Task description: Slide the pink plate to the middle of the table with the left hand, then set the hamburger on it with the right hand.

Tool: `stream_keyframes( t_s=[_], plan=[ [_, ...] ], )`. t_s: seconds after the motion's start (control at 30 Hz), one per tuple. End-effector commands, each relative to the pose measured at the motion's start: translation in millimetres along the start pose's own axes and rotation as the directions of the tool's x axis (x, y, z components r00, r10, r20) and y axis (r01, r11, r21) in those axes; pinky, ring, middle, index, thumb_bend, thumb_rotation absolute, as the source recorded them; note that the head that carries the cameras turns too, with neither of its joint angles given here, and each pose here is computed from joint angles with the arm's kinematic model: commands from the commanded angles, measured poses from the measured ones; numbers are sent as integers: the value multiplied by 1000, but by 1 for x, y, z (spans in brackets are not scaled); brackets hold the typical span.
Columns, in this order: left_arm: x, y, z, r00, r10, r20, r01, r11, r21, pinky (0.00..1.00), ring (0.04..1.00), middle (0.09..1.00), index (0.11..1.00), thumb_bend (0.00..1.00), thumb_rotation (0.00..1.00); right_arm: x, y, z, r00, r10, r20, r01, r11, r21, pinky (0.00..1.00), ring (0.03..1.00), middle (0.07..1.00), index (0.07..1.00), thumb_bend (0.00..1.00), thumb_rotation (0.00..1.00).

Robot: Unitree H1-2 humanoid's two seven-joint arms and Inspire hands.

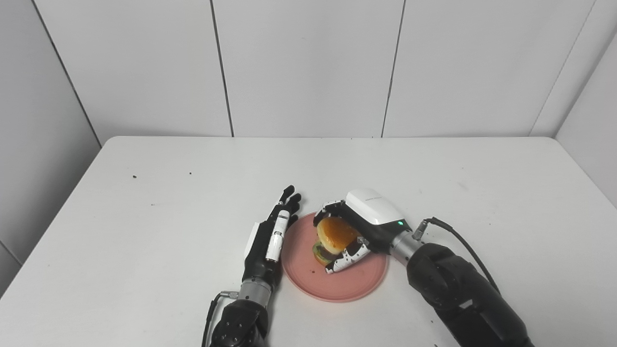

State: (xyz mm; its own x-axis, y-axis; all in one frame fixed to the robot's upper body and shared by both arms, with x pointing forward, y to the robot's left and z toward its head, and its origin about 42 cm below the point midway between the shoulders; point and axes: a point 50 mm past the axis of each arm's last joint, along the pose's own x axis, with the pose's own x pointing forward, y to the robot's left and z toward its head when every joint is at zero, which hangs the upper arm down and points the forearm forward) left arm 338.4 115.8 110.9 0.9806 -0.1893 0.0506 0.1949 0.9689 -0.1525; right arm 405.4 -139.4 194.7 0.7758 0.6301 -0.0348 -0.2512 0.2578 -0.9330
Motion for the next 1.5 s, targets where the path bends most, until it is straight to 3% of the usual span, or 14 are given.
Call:
stream_keyframes(
  t_s=[0.0,0.27,0.3,0.33,0.37,0.5,0.6,0.8,0.9,1.0,1.1,1.23,1.37,1.47],
  plan=[
    [-6,0,-9,1000,-4,-23,4,1000,-2,952,956,936,920,184,1000,9,-11,6,998,-24,61,27,998,-48,274,340,474,580,547,0],
    [-6,2,-8,999,1,-35,-1,1000,-4,961,953,934,922,182,1000,3,-8,4,998,-4,62,8,997,-71,226,293,472,637,547,0],
    [-6,3,-8,999,0,-34,0,1000,-1,958,952,933,922,186,1000,2,-8,4,998,-2,61,7,997,-76,384,465,571,659,549,32],
    [-6,3,-8,999,-1,-33,1,1000,1,957,952,933,923,189,1000,2,-8,4,998,1,59,4,997,-79,470,556,628,676,551,69],
    [-6,3,-8,999,-1,-32,1,1000,0,957,952,933,923,189,1000,1,-8,4,998,7,56,-3,997,-78,470,556,628,676,551,69],
    [-6,3,-8,1000,-1,-23,2,1000,12,953,960,935,919,187,1000,-4,-10,5,997,34,63,-31,998,-50,579,676,724,765,601,330],
    [-6,2,-7,1000,1,-30,-1,1000,-7,955,965,936,919,187,1000,-7,-11,5,997,41,72,-39,999,-34,647,742,787,812,684,450],
    [-6,3,-7,1000,7,-20,-7,1000,0,936,959,934,916,177,1000,-13,-12,4,995,72,71,-70,997,-29,683,794,851,865,753,578],
    [-5,5,-8,1000,0,-19,0,1000,3,930,959,934,917,184,1000,-16,-12,3,994,79,73,-79,997,-9,780,870,916,932,778,694],
    [-4,5,-7,1000,1,-18,-1,1000,-17,934,962,937,919,183,1000,-20,-14,2,996,64,70,-65,998,20,818,900,943,962,799,724],
    [-3,5,-6,1000,1,-22,-2,1000,-30,948,964,940,924,188,1000,-26,-14,0,998,-1,69,-4,997,72,828,928,972,988,810,732],
    [-3,8,-7,1000,14,-7,-14,999,-33,949,960,944,919,198,1000,-38,-10,-5,984,-175,22,168,970,173,843,940,993,1000,788,810],
    [-6,9,-7,999,34,0,-34,999,-37,951,953,943,919,206,1000,-48,-1,-8,934,-351,-60,349,868,352,844,949,1000,1000,720,782],
    [-6,10,-7,999,43,0,-43,999,-32,951,951,940,917,212,1000,-53,4,-7,891,-439,-113,445,798,406,872,970,1000,1000,647,763]
  ],
)
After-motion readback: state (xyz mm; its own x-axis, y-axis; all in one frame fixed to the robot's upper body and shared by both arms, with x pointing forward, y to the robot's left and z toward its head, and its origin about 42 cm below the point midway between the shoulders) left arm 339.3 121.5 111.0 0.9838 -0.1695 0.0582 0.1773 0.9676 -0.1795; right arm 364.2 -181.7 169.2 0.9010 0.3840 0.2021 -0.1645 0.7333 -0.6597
